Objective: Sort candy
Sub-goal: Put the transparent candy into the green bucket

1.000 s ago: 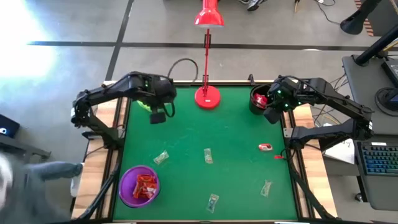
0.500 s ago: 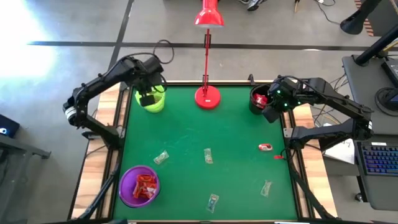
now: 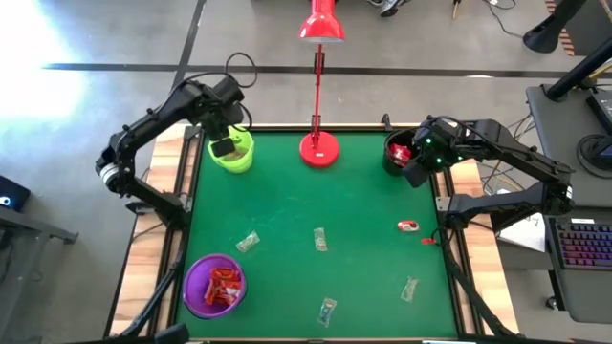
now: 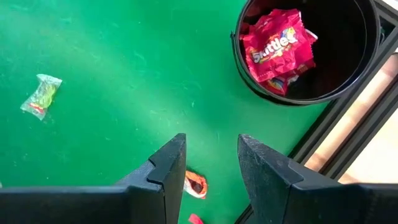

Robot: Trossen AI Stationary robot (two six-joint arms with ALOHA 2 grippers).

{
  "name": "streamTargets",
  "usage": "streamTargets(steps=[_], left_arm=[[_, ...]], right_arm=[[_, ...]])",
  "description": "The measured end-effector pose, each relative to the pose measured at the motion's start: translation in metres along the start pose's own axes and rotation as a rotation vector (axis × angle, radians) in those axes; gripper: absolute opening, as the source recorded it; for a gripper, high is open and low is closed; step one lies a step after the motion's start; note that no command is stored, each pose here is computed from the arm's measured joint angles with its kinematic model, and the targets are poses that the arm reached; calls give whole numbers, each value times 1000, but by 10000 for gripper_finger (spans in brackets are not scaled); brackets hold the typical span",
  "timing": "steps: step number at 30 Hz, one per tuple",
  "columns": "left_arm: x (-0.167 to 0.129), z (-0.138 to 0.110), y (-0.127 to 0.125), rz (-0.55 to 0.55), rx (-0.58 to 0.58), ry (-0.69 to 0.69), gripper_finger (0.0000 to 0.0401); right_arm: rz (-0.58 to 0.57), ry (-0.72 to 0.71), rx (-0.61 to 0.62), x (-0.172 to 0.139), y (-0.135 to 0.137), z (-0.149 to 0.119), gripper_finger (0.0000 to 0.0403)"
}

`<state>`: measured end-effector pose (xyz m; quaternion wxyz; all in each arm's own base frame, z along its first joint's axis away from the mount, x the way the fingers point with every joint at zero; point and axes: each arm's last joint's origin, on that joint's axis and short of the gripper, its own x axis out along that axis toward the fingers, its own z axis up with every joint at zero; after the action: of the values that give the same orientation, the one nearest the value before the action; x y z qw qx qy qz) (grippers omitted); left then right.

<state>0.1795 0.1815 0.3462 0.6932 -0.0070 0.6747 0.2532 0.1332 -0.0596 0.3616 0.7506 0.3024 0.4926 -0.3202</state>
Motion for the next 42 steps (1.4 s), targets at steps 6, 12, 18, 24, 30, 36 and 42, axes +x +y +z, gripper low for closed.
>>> streamTargets(steps=[6, 12, 18, 24, 30, 36, 42], left_arm=[[0, 0, 0, 0, -7, -1, 93], [-9, -4, -3, -52, -17, -70, 102], [-23, -11, -5, -106, -31, -177, 102], [-31, -18, -5, -90, -41, -214, 102], [-32, -18, -5, -85, -51, -227, 102], [-31, -15, -4, -78, -33, -238, 102], [-29, -11, -2, -70, -32, -254, 102]], right_arm=[[63, 35, 29, 0, 2, -1, 137], [121, 88, 113, -1, 3, -4, 137], [94, 129, 207, -1, 5, -9, 137], [42, 142, 279, 4, 15, -18, 137], [-25, 225, 333, 25, 26, -38, 137], [-74, 339, 381, 43, 35, -61, 137], [-135, 379, 294, 60, 37, -78, 137]])
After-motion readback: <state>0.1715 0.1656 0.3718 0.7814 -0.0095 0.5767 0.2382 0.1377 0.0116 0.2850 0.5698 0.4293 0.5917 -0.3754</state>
